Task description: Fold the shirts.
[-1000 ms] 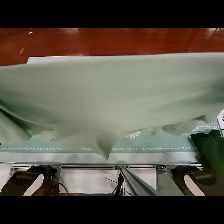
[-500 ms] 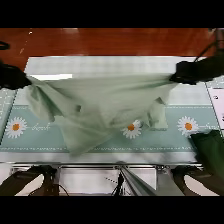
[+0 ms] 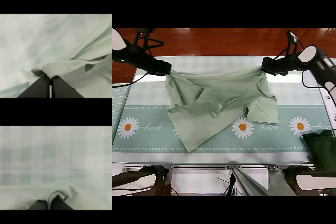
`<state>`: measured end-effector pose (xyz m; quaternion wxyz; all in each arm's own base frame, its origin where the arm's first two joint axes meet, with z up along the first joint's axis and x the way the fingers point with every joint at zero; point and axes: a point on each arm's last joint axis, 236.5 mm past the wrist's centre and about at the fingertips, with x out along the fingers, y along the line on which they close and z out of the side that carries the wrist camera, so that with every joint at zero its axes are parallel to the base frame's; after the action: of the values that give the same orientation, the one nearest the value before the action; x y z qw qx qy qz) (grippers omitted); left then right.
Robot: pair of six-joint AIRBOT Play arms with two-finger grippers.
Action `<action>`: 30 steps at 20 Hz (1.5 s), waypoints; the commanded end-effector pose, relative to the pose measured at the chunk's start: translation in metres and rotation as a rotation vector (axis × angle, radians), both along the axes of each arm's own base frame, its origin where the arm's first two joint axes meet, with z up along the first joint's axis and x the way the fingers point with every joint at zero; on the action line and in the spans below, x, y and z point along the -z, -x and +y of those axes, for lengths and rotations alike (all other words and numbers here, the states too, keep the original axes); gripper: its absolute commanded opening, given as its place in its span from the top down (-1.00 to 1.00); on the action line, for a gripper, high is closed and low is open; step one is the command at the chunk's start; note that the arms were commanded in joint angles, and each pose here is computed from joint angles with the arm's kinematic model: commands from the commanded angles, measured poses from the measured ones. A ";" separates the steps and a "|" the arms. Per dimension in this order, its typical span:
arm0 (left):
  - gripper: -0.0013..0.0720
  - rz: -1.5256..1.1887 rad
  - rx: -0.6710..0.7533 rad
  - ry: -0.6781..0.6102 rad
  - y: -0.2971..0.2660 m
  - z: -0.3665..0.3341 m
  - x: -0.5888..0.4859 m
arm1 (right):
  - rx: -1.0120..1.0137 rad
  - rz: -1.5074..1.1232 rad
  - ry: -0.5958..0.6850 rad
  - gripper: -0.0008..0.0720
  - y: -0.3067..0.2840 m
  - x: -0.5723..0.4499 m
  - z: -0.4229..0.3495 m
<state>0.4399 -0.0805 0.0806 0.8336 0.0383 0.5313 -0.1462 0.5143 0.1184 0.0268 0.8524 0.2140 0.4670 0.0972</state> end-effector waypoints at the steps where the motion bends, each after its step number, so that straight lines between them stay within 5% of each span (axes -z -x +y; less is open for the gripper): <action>1: 0.89 0.017 -0.022 0.110 -0.029 -0.025 0.038 | 0.040 0.002 0.019 0.91 -0.020 0.038 -0.007; 6: 0.86 0.288 -0.118 0.147 -0.002 -0.027 0.098 | -0.004 0.087 0.107 0.91 -0.008 0.074 -0.018; 8: 0.30 0.338 -0.114 0.142 0.010 -0.022 0.095 | -0.007 0.060 0.108 0.89 -0.008 0.060 -0.018; 9: 0.07 0.369 -0.108 0.138 0.016 -0.019 0.089 | -0.006 0.038 0.107 0.71 -0.009 0.048 -0.020; 12: 0.00 0.412 -0.098 0.133 0.029 -0.003 0.052 | -0.025 -0.050 0.129 -0.32 -0.004 -0.013 -0.038; 14: -0.58 0.368 -0.114 0.138 0.035 0.012 0.017 | -0.080 -0.105 0.218 -0.39 0.010 -0.061 -0.067; 15: -0.71 0.323 -0.133 0.143 0.038 0.021 -0.002 | -0.085 -0.117 0.306 -0.39 0.020 -0.081 -0.093; 18: -0.72 0.299 -0.202 0.157 0.069 0.040 -0.026 | 0.076 -0.090 0.507 -0.38 0.058 -0.119 -0.193; 24: -0.72 0.443 -0.235 0.188 0.192 0.029 0.061 | 0.281 0.012 0.361 -0.38 0.099 -0.104 -0.269; 30: -0.72 0.622 -0.371 0.595 0.263 -0.013 0.114 | 0.234 0.146 0.349 -0.38 0.124 -0.042 -0.268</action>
<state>0.2057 -0.0657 -0.0160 0.6669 -0.2458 0.6944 -0.1126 0.4041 -0.1490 0.0940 0.8607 0.1197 0.4837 -0.1043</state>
